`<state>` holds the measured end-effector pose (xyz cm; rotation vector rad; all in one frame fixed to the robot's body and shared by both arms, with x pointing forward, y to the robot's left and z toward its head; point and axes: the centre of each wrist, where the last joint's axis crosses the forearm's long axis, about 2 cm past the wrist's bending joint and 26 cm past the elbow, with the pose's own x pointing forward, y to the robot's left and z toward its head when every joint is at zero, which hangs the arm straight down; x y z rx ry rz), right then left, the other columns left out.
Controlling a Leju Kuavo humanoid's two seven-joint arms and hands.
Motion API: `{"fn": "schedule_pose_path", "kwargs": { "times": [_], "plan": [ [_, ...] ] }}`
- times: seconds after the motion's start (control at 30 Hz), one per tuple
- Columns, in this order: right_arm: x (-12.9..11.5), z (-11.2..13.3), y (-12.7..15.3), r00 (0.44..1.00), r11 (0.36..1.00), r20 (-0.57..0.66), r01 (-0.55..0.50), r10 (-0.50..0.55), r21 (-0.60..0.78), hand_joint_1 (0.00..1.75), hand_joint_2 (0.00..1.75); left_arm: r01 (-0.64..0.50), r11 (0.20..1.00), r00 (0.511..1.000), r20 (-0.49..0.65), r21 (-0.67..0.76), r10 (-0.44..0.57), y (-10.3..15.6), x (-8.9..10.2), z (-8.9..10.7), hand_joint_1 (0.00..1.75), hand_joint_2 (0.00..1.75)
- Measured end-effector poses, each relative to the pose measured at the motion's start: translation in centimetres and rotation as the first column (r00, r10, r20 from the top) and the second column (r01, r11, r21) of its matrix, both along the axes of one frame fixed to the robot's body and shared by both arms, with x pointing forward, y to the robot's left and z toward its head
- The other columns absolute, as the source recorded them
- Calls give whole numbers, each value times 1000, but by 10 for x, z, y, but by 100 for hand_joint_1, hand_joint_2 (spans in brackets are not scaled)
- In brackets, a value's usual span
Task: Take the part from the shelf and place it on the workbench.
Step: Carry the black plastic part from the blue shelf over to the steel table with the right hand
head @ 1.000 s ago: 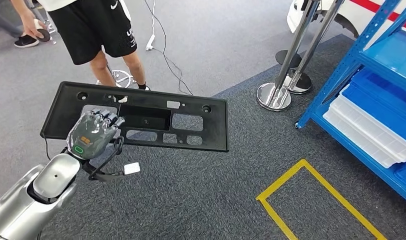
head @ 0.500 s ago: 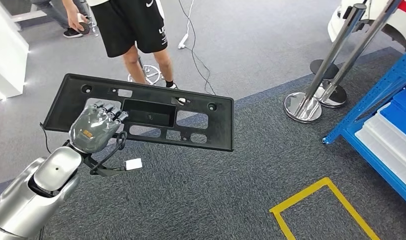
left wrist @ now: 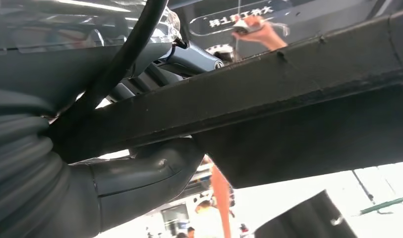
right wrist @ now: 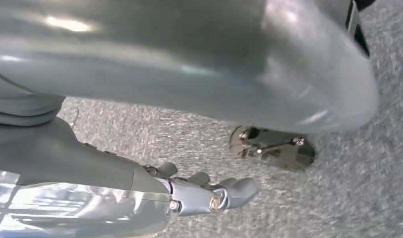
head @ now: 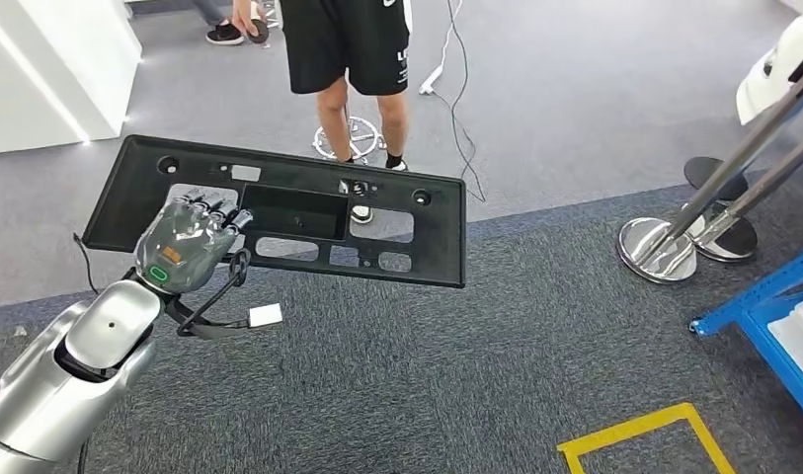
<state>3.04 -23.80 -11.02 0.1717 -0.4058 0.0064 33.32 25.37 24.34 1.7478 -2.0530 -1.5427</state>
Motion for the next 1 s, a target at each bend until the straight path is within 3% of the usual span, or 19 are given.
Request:
{"fn": "schedule_pose_path", "kwargs": {
  "times": [0.33,1.0],
  "plan": [
    [-4,-1,-2,1000,1000,-14,3,-3,-2,0,0,-3,1000,1000,3,-27,3,-5,0,-1,175,175],
    [0,1,6,999,999,-8,33,-34,-12,0,0,-53,997,998,-16,-53,53,17,1,-5,175,175]
  ]
}}
